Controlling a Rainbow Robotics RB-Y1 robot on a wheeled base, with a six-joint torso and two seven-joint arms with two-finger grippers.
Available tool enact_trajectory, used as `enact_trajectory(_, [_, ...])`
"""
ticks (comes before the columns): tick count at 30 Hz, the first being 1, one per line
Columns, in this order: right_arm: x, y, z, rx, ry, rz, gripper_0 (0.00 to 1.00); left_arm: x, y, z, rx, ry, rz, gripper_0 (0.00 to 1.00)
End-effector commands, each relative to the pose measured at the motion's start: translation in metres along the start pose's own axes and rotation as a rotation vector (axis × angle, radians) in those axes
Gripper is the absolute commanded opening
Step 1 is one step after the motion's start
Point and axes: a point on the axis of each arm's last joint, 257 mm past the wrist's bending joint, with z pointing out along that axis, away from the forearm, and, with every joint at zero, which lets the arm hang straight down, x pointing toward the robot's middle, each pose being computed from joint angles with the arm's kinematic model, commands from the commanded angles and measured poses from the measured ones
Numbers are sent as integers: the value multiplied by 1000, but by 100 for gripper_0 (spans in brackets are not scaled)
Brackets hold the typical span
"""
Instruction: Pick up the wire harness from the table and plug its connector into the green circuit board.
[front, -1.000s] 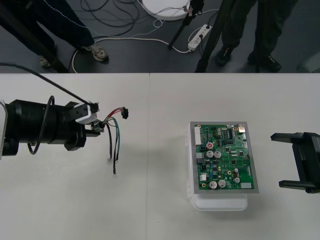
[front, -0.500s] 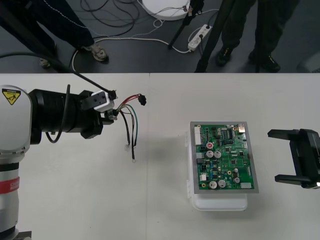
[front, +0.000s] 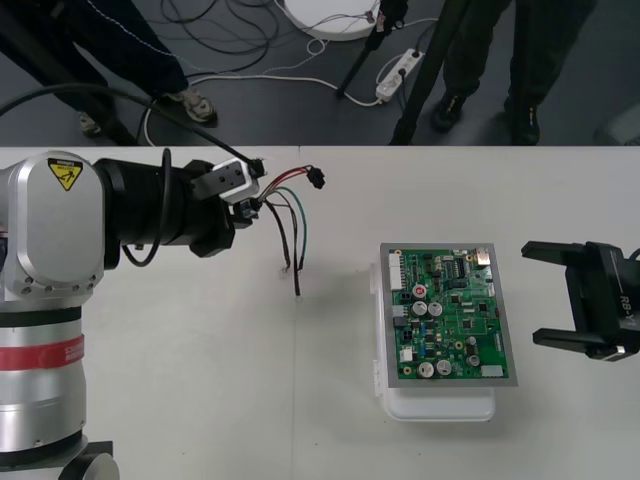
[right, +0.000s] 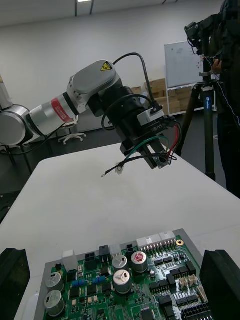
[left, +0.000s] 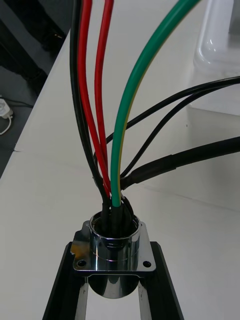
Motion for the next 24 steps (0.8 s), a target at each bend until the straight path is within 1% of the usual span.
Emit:
enact_trajectory(1, [-20,-13,-3,21,10,52,100,-45,14,-3,-31,-49,-25,0])
enact_trajectory(9, [-33,-20,18,37,20,114,100,-65,18,3,-46,-56,-38,0])
enact_trajectory(17, [-57,-18,43,17,-11,199,100,-78,30,-1,-94,-39,-40,0])
enact_trajectory(24, [-69,-14,50,37,-43,277,100,-88,41,-3,-118,-26,-31,0])
